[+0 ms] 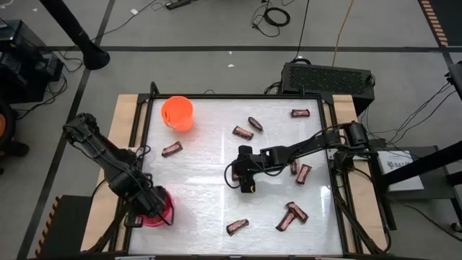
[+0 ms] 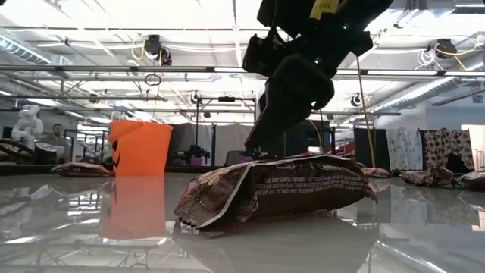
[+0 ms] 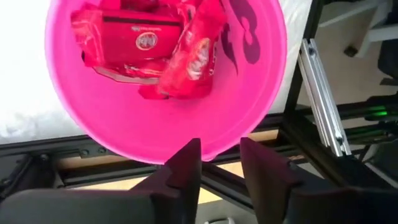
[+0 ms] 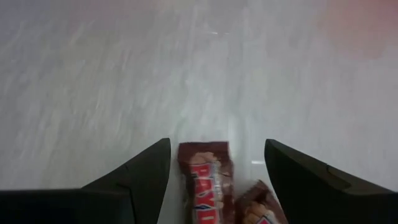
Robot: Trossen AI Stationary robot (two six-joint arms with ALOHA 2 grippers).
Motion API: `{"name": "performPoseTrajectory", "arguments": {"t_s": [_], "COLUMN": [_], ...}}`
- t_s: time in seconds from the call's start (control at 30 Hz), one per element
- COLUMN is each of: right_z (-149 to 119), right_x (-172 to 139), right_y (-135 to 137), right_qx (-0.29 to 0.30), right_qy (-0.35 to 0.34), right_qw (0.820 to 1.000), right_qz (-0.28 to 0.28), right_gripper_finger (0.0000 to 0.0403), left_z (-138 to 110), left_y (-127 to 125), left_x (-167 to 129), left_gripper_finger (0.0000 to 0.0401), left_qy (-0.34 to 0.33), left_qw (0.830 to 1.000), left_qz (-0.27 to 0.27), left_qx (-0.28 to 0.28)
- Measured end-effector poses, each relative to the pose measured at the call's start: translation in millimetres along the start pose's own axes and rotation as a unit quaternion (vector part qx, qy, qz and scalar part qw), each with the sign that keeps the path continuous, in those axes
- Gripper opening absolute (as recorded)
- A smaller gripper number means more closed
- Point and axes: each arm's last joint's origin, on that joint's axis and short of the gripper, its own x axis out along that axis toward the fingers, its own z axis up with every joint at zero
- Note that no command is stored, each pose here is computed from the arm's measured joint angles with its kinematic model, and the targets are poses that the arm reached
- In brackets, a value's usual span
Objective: Sort candy by brand, put in halloween buckets
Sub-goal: Put the brown chocolate bar into the orange bucket
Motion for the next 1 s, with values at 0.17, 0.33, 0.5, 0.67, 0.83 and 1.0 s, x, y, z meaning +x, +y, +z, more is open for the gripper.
{"name": "performPoseTrajectory", "arguments": {"t_s": [0.17, 0.33, 0.5, 0.67, 0.83, 1.0], "right_z": [0, 2, -7, -21, -28, -29], "right_x": [0, -15, -45, -67, -72, -74], "right_y": [-1, -7, -10, -5, 4, 18], "right_qx": [0.023, 0.094, 0.124, 0.149, 0.187, 0.215], "right_qy": [0.000, 0.011, 0.082, 0.165, 0.200, 0.202], "right_qw": [1.000, 0.996, 0.989, 0.975, 0.962, 0.955], "right_qz": [-0.003, -0.008, -0.018, -0.015, -0.021, -0.020], "right_gripper_finger": [0.0251, 0.0251, 0.0251, 0.0251, 0.0251, 0.0251], "left_z": [-2, -9, -24, -29, -1, 50], "left_y": [3, 13, 34, 62, 94, 123], "left_x": [-1, -14, -39, -64, -61, -42], "left_gripper_finger": [0.0133, 0.0134, 0.0134, 0.0134, 0.0134, 0.0134], "left_qy": [0.007, -0.042, -0.177, -0.324, -0.395, -0.447], "left_qw": [1.000, 0.998, 0.980, 0.931, 0.901, 0.883], "left_qz": [0.010, 0.026, 0.087, 0.169, 0.177, 0.134], "left_qx": [0.017, 0.036, 0.035, 0.020, -0.004, 0.050]}}
